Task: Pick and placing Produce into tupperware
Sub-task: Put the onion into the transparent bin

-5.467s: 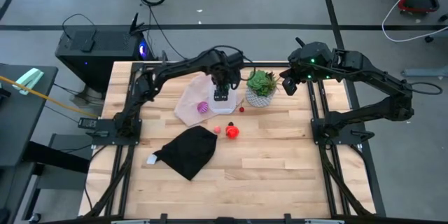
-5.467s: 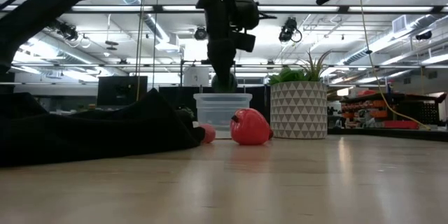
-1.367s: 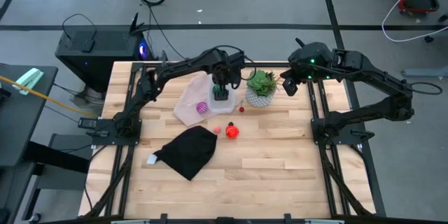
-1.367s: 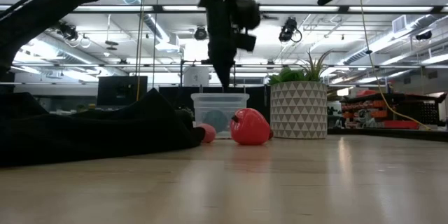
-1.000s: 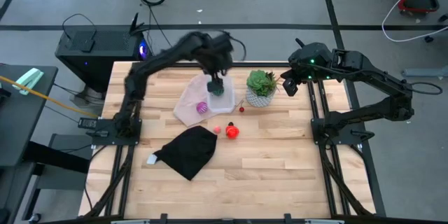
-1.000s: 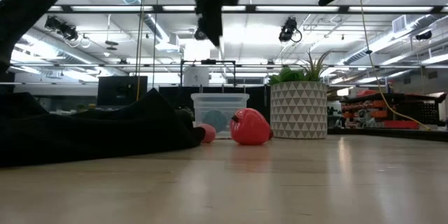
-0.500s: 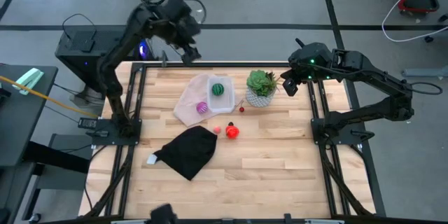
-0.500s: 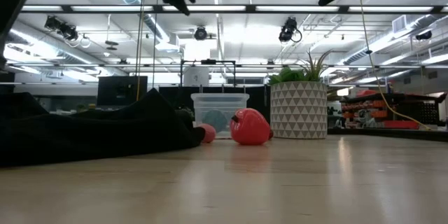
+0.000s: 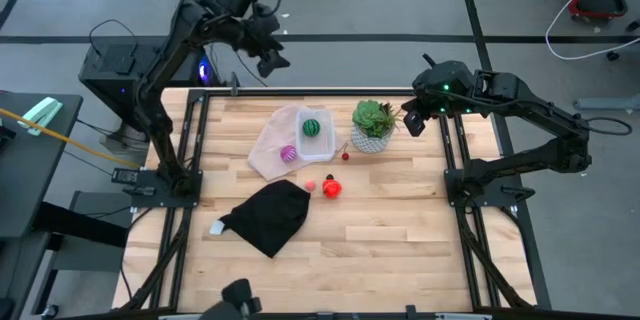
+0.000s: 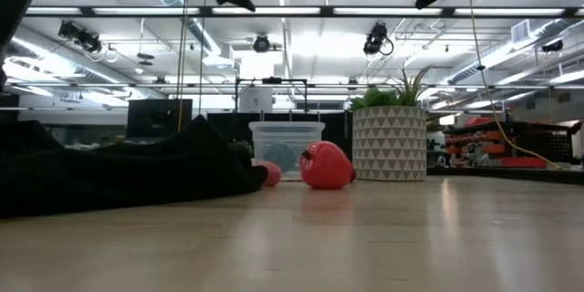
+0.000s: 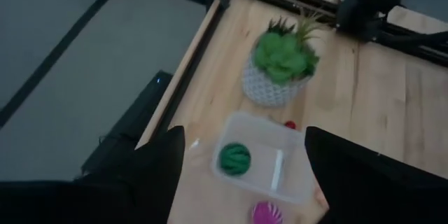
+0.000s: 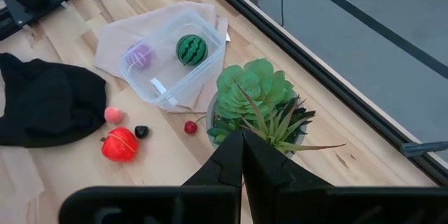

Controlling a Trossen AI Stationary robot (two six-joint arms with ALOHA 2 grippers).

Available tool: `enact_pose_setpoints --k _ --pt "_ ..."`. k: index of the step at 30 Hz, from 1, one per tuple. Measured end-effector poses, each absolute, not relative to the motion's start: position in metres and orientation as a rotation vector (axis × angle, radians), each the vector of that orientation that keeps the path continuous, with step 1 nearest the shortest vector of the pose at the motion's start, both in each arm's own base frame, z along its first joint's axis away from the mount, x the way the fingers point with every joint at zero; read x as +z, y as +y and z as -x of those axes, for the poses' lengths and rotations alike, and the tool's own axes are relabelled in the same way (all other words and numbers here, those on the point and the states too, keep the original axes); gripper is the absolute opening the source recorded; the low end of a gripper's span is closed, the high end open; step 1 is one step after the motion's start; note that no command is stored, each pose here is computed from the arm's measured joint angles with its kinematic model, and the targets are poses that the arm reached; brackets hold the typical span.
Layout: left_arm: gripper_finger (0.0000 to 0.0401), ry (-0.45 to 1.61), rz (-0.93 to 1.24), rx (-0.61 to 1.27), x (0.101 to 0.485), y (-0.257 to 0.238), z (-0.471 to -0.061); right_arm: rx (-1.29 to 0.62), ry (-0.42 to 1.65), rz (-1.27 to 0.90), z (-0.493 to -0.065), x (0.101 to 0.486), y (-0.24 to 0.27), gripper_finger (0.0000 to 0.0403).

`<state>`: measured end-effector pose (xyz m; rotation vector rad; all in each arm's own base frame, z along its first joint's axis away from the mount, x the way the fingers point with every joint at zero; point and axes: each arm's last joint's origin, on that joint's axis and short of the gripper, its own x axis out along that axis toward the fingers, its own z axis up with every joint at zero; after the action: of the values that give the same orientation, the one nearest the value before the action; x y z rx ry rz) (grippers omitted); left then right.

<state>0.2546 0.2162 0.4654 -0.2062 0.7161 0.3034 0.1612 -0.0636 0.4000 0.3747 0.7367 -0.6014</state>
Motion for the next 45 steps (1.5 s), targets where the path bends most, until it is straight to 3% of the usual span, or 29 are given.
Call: enact_pose_setpoints --k 9,16,21,30,40,45 --pt "0.0243 0.732 0.217 0.275 0.461 0.183 -0.279 -0.614 0.734 -0.375 -0.161 0.4 -0.064 0.0016" --pt "0.0191 0.193 0.132 0.406 0.505 0.158 -0.263 -0.614 0.734 -0.375 -0.161 0.4 -0.064 0.0016" --pt "0.0162 -0.133 0.145 0.389 0.493 0.149 -0.252 -0.621 0.731 -0.372 -0.161 0.4 -0.064 0.0016" --pt "0.0133 0.068 0.185 0.422 0.398 0.134 -0.226 -0.631 0.719 -0.395 -0.161 0.4 -0.064 0.0016" --pt "0.0129 0.125 0.249 0.549 0.35 0.122 -0.159 -0.638 0.713 -0.412 -0.161 0.4 -0.064 0.0016" --pt "0.014 0.396 0.189 0.492 0.324 0.117 -0.153 -0.638 0.713 -0.412 -0.162 0.401 -0.064 0.0016"
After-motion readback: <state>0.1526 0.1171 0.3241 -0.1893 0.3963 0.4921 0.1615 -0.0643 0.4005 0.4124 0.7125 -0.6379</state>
